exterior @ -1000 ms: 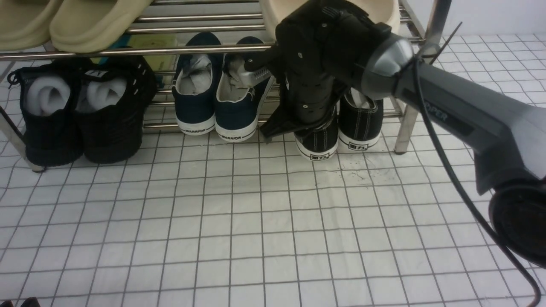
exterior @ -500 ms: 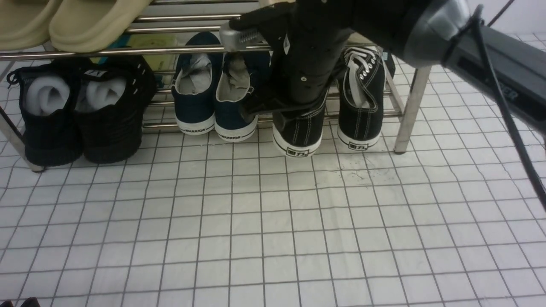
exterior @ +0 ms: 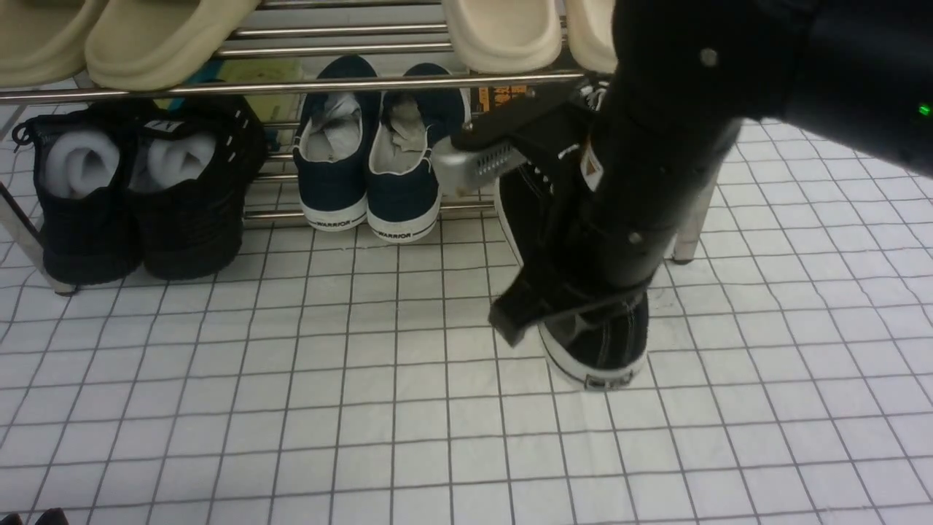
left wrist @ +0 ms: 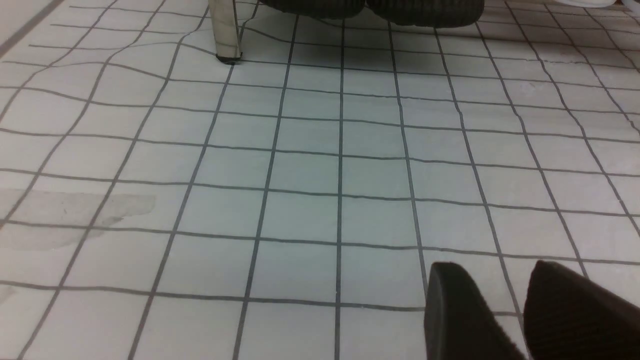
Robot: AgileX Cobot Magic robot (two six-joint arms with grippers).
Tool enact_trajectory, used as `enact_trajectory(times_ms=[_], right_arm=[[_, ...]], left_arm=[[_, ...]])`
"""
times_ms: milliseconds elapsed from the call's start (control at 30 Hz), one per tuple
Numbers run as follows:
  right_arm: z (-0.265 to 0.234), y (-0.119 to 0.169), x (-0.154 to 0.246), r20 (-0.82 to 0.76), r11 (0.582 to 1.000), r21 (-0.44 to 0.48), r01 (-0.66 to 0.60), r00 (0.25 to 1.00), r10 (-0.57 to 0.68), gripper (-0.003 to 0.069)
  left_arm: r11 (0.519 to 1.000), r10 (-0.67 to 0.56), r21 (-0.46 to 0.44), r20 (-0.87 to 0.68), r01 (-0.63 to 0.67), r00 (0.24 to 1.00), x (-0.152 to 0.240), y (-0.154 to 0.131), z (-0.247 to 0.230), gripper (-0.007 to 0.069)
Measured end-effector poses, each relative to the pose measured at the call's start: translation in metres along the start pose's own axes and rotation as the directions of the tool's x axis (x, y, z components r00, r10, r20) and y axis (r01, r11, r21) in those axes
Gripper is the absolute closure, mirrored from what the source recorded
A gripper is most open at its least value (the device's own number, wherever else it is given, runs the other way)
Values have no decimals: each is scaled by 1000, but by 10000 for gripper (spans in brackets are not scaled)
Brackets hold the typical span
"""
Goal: Take the shoes off the shelf with your hand from the white checkered tablecloth.
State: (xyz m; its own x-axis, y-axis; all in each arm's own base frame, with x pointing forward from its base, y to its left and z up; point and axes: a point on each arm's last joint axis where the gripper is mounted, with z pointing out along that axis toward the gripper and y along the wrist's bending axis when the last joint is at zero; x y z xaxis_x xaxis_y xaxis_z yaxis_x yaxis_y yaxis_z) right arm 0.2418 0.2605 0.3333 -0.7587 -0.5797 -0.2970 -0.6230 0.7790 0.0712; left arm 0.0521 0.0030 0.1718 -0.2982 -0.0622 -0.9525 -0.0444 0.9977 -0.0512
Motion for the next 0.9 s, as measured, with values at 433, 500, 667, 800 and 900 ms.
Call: enact_trajectory(times_ms=[433,500,667,800,900], right_arm=[[55,22,28,-85,999,-3,-34,996,33,641],[64,21,23,-61,1000,3,-28,998,28,641],[84,21,17,-58,1000,17,-19,998,20,641],[98,20,15,-70,999,16,-28,997,29,639],[104,17,12,-62,999,17,-39,997,40,639]], left_arm=[[1000,1,0,0,-1,1000,0,0,0,386],[1000,1,0,0,-1,1000,0,0,0,386],[1000,1,0,0,-1,1000,0,0,0,386],[1000,1,-1,0,-1,1000,0,0,0,386],[1000,1,-1,0,-1,1000,0,0,0,386]])
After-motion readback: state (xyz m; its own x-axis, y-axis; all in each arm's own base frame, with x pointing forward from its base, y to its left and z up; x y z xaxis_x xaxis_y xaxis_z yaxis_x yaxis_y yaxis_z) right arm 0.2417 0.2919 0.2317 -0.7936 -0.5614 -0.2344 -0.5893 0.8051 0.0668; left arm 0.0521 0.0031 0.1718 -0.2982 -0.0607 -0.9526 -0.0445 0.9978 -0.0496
